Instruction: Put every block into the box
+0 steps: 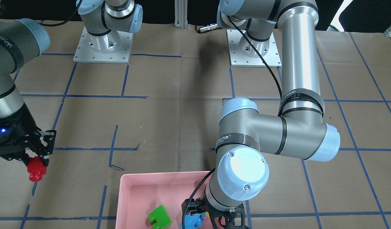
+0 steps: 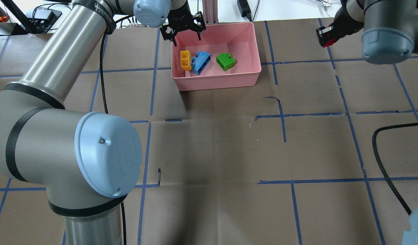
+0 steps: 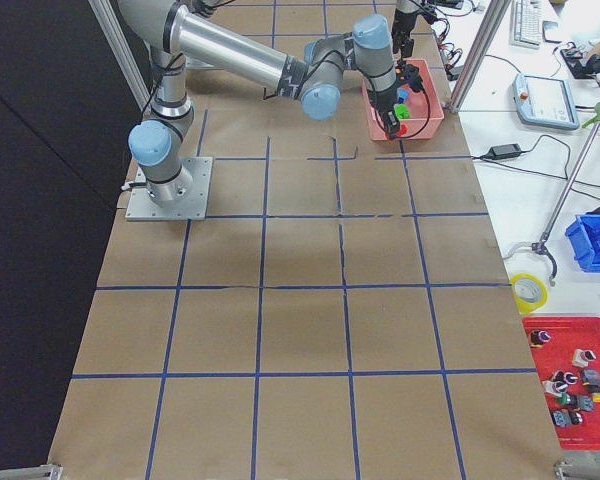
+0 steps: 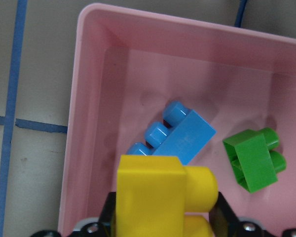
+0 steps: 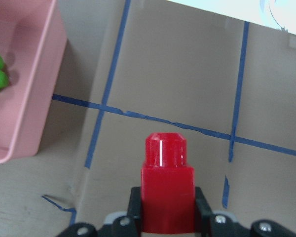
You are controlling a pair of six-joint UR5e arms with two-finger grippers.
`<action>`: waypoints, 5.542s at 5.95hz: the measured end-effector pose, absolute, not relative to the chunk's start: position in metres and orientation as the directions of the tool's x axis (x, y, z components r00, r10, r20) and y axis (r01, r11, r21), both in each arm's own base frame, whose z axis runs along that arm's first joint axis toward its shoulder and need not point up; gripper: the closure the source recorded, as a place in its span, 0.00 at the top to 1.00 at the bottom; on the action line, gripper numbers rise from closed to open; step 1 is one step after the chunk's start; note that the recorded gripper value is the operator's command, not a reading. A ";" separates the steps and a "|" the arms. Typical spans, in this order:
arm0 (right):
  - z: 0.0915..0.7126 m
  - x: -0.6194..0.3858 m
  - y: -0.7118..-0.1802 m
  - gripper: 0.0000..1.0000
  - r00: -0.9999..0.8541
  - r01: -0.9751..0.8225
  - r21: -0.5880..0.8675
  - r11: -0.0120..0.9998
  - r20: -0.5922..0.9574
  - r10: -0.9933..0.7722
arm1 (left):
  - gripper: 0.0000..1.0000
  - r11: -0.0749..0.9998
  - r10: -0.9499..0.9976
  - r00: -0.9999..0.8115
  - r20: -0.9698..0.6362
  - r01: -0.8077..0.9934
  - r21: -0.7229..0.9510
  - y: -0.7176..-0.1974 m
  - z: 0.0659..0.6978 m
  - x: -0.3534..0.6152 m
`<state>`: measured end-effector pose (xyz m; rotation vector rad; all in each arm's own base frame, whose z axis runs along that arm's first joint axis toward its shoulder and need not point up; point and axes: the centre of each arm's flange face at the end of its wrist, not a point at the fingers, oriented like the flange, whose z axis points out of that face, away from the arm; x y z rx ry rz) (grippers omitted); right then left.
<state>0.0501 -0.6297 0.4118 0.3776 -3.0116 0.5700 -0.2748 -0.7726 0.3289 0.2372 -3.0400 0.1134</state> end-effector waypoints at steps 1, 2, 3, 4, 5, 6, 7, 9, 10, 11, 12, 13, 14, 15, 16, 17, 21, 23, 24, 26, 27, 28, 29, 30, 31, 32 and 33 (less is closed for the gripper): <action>0.428 0.083 -0.632 0.07 -0.975 -0.223 -0.369 0.902 0.073 -0.212 | 1.00 0.985 -0.137 -0.986 0.092 -0.145 -0.089 -0.767 0.356 -0.259; 0.434 0.122 -0.632 0.07 -0.985 -0.163 -0.385 0.908 0.011 -0.173 | 1.00 0.986 -0.123 -0.989 0.084 -0.132 -0.106 -0.765 0.385 -0.213; 0.434 0.172 -0.637 0.07 -0.988 -0.096 -0.394 0.914 -0.075 -0.136 | 1.00 0.988 -0.102 -0.992 0.070 -0.110 -0.113 -0.757 0.407 -0.155; 0.425 0.221 -0.648 0.10 -0.984 -0.058 -0.388 0.920 -0.133 -0.118 | 1.00 0.991 -0.076 -0.995 0.057 -0.082 -0.105 -0.735 0.419 -0.108; 0.409 0.261 -0.668 0.16 -0.979 -0.061 -0.394 0.917 -0.156 -0.132 | 1.00 0.994 -0.053 -0.997 0.050 -0.057 -0.091 -0.701 0.427 -0.082; 0.394 0.290 -0.688 0.96 -0.974 -0.076 -0.417 0.906 -0.164 -0.157 | 1.00 0.995 -0.048 -0.998 0.047 -0.052 -0.087 -0.661 0.440 -0.076; 0.384 0.309 -0.701 1.00 -0.972 -0.095 -0.440 0.893 -0.154 -0.180 | 1.00 0.994 -0.056 -0.998 0.041 -0.059 -0.092 -0.624 0.461 -0.079; 0.375 0.319 -0.706 1.00 -0.977 -0.120 -0.451 0.884 -0.105 -0.186 | 1.00 0.994 -0.038 -0.999 0.030 -0.041 -0.102 -0.566 0.496 -0.097; 0.377 0.319 -0.705 1.00 -0.978 -0.123 -0.452 0.883 -0.096 -0.186 | 1.00 0.994 -0.019 -0.999 0.029 -0.022 -0.107 -0.549 0.504 -0.109; 0.392 0.314 -0.697 1.00 -0.980 -0.128 -0.456 0.881 -0.076 -0.182 | 1.00 0.994 0.000 -1.000 0.023 -0.003 -0.105 -0.539 0.505 -0.119; 0.413 0.300 -0.680 1.00 -0.985 -0.134 -0.407 0.903 -0.046 -0.167 | 1.00 0.995 0.012 -1.000 0.010 0.011 -0.097 -0.534 0.501 -0.123; 0.435 0.277 -0.652 1.00 -0.990 -0.133 -0.316 0.939 -0.010 -0.143 | 1.00 0.996 0.017 -1.000 -0.002 0.017 -0.093 -0.531 0.498 -0.123; 0.460 0.255 -0.618 1.00 -0.992 -0.126 -0.246 0.961 0.030 -0.122 | 1.00 0.995 0.018 -1.000 -0.007 0.018 -0.095 -0.528 0.497 -0.123; 0.482 0.239 -0.573 1.00 -0.992 -0.120 -0.191 0.974 0.059 -0.111 | 1.00 0.995 0.018 -1.000 -0.008 0.019 -0.097 -0.527 0.498 -0.123; 0.497 0.226 -0.523 0.99 -0.992 -0.107 -0.144 0.984 0.075 -0.097 | 1.00 0.995 0.018 -1.000 -0.009 0.019 -0.100 -0.527 0.499 -0.123; 0.496 0.215 -0.481 0.99 -0.994 -0.083 -0.104 0.991 0.083 -0.075 | 1.00 0.994 0.016 -1.000 -0.009 0.017 -0.104 -0.527 0.500 -0.123; 0.486 0.156 -0.382 1.00 -0.996 0.032 -0.086 0.996 0.076 0.038 | 1.00 0.994 0.011 -1.000 -0.007 0.012 -0.110 -0.524 0.505 -0.123; 0.487 0.143 -0.379 1.00 -0.995 0.065 -0.078 0.995 0.066 0.070 | 1.00 0.994 0.012 -1.000 -0.007 0.012 -0.110 -0.525 0.505 -0.123; 0.487 0.143 -0.378 1.00 -0.996 0.066 -0.077 0.995 0.060 0.070 | 1.00 0.994 0.012 -1.000 -0.007 0.012 -0.109 -0.525 0.504 -0.123; 0.483 0.148 -0.383 1.00 -0.997 0.061 -0.069 0.996 0.035 0.064 | 1.00 0.994 0.012 -1.000 -0.005 0.013 -0.107 -0.526 0.502 -0.124; 0.480 0.151 -0.389 1.00 -0.998 0.061 -0.058 0.996 0.013 0.061 | 1.00 0.994 0.012 -1.000 -0.005 0.013 -0.106 -0.526 0.502 -0.124; 0.473 0.152 -0.395 1.00 -0.998 0.062 -0.038 0.997 0.006 0.062 | 1.00 0.994 0.013 -1.000 -0.005 0.013 -0.106 -0.526 0.501 -0.124; 0.468 0.153 -0.396 1.00 -0.998 0.063 -0.023 0.998 0.005 0.063 | 1.00 0.994 0.013 -1.000 -0.005 0.013 -0.105 -0.526 0.501 -0.124; 0.464 0.153 -0.397 1.00 -0.998 0.063 -0.015 0.998 0.006 0.063 | 1.00 0.995 0.012 -1.000 -0.006 0.013 -0.103 -0.527 0.500 -0.124; 0.461 0.153 -0.397 1.00 -0.998 0.062 -0.008 0.998 0.007 0.062 | 1.00 0.995 0.012 -1.000 -0.006 0.013 -0.102 -0.527 0.499 -0.124; 0.459 0.153 -0.396 1.00 -0.998 0.061 -0.004 0.998 0.007 0.061 | 1.00 0.995 0.013 -1.000 -0.005 0.013 -0.102 -0.527 0.499 -0.124; 0.458 0.153 -0.394 1.00 -0.998 0.061 -0.005 0.998 0.007 0.061 | 1.00 0.995 0.013 -1.000 -0.005 0.013 -0.102 -0.527 0.499 -0.124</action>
